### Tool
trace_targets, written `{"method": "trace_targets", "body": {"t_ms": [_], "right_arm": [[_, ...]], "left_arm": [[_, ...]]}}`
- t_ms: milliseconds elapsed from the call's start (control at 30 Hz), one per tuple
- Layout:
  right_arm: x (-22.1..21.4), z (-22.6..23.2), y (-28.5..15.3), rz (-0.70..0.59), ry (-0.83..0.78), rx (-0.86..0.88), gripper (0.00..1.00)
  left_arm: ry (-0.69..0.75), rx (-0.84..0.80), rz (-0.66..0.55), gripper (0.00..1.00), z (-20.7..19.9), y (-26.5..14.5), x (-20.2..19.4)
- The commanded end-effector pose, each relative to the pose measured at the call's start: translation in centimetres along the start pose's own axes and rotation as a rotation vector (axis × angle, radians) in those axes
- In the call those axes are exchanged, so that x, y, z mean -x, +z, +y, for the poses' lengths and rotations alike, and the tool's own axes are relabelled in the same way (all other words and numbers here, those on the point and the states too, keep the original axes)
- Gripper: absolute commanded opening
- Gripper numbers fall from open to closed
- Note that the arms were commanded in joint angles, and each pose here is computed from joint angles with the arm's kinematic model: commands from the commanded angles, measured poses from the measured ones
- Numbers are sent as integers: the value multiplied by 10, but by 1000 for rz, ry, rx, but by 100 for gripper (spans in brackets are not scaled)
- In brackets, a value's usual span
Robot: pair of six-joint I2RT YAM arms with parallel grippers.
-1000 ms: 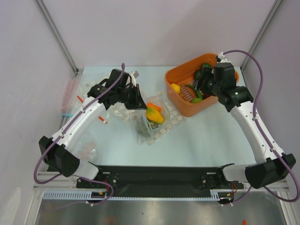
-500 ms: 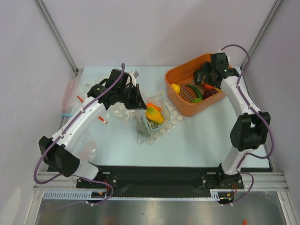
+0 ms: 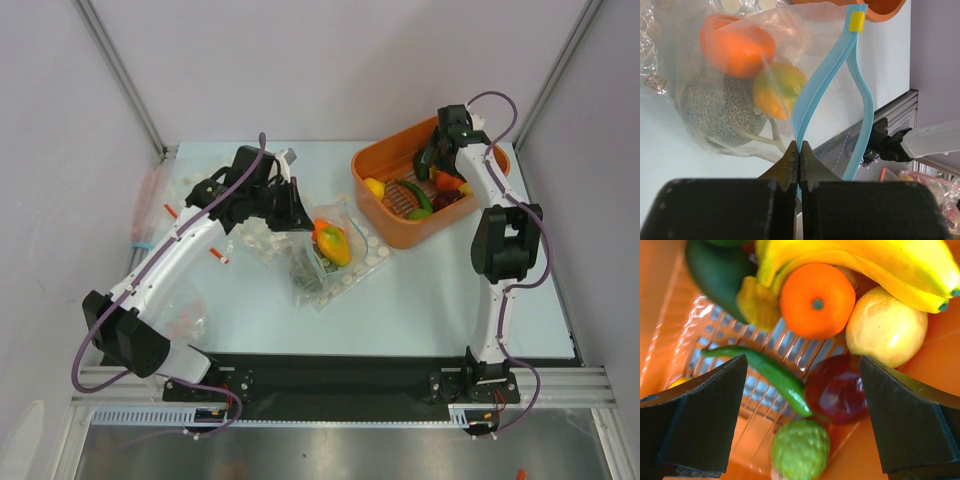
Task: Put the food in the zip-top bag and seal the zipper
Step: Pick up the fake fruit from the bin.
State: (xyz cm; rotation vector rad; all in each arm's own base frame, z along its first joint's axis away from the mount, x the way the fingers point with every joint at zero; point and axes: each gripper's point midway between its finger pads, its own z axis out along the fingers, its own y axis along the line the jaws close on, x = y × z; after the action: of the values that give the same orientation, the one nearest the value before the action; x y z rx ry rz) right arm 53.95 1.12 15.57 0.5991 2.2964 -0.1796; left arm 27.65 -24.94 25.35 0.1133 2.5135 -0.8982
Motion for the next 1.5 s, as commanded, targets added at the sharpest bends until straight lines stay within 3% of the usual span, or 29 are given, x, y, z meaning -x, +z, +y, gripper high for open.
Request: {"method": "trace_targets", "body": {"t_ms": [0, 300, 533, 633, 667, 767, 900, 1133, 1233, 1467], "right_arm": [[17, -9, 12, -44, 114, -36, 98], [20, 0, 56, -90, 285, 9, 93], [-2, -2, 88, -36, 336, -53, 91], [-4, -4, 93, -42, 344, -67, 82], [-1, -4, 91, -51, 344, -63, 72], [10, -6, 82, -88, 331, -65, 57], [43, -3, 36, -197, 285, -17, 56], [56, 14, -57, -219, 239, 193, 56], [51, 23, -109, -233, 202, 310, 54], [-9, 66, -229, -177, 38, 652, 49]], "left_arm": [[69, -76, -83, 0, -23, -14, 19], [78, -61, -107, 0, -18, -11, 22], [73, -54, -106, 0, -17, -12, 22], [73, -52, -111, 0, -18, -14, 22], [72, -50, -109, 0, -17, -14, 21], [72, -40, -119, 0, -16, -18, 21], [67, -44, -125, 0, -17, -19, 21], [62, -71, -125, 0, -23, -21, 23], [60, -71, -116, 0, -23, -22, 20], [48, -80, -89, 0, -19, -21, 8]]}}
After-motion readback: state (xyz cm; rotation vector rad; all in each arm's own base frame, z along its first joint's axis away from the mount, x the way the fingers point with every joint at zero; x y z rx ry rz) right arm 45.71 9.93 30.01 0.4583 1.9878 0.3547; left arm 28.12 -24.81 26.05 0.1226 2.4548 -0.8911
